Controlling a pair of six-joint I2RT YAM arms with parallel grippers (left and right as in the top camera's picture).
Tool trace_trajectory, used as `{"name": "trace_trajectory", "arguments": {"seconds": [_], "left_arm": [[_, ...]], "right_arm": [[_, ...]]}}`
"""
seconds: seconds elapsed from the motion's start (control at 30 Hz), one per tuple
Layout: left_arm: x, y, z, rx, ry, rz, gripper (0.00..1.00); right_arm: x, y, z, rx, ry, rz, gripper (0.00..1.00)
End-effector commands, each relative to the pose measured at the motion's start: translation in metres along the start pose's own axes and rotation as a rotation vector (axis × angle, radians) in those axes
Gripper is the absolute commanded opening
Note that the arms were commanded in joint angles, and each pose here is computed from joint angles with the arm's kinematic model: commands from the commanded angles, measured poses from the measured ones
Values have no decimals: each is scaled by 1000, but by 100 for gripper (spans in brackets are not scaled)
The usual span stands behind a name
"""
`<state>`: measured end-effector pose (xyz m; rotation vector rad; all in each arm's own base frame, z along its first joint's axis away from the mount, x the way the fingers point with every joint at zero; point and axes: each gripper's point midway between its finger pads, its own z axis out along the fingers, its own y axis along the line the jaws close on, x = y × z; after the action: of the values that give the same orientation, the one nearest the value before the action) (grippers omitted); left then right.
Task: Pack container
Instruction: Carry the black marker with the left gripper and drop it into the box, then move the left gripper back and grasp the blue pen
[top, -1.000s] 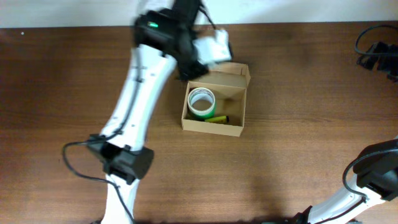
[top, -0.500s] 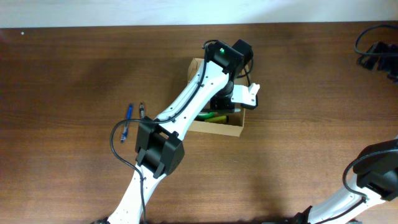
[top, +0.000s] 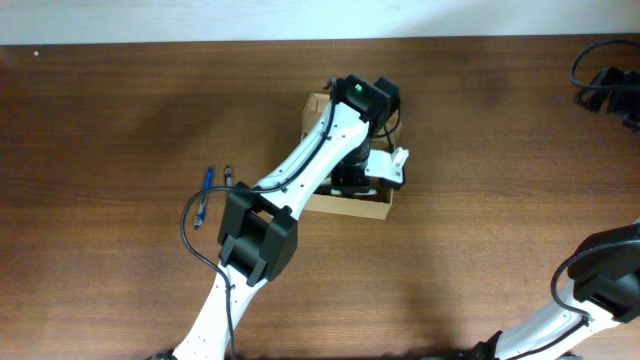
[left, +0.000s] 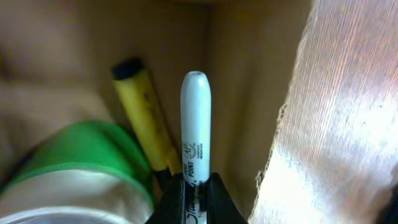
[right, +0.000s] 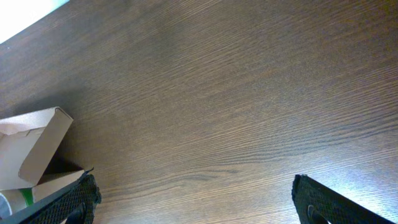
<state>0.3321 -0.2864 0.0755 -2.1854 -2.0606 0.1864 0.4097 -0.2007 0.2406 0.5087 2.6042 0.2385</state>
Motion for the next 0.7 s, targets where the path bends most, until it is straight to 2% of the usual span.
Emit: {"name": "trace_trajectory", "arguments": {"seconds": [0.0, 0.1, 0.17, 0.2, 0.3, 0.47, 0.57, 0.67], "left_arm": [[5, 1, 4, 0, 21, 15, 2], [3, 3, 3, -9, 15, 12, 3], [3, 3, 1, -16, 11, -3, 25], [2, 3, -2, -24, 5, -12, 32], [1, 1, -31, -87, -38, -26, 43], [9, 1, -99, -267, -134, -137, 50], [26, 4, -146, -409, -185, -250, 52], [59, 5, -204, -568, -277, -393, 54]], "right_arm": [[0, 3, 0, -11, -2, 5, 99], [0, 3, 0, -11, -2, 5, 99], [0, 3, 0, -11, -2, 5, 99], [0, 3, 0, -11, -2, 5, 99], [0, 3, 0, -11, -2, 5, 99], [0, 3, 0, -11, -2, 5, 99], [0, 3, 0, -11, -2, 5, 99], [0, 3, 0, -11, -2, 5, 99]]}}
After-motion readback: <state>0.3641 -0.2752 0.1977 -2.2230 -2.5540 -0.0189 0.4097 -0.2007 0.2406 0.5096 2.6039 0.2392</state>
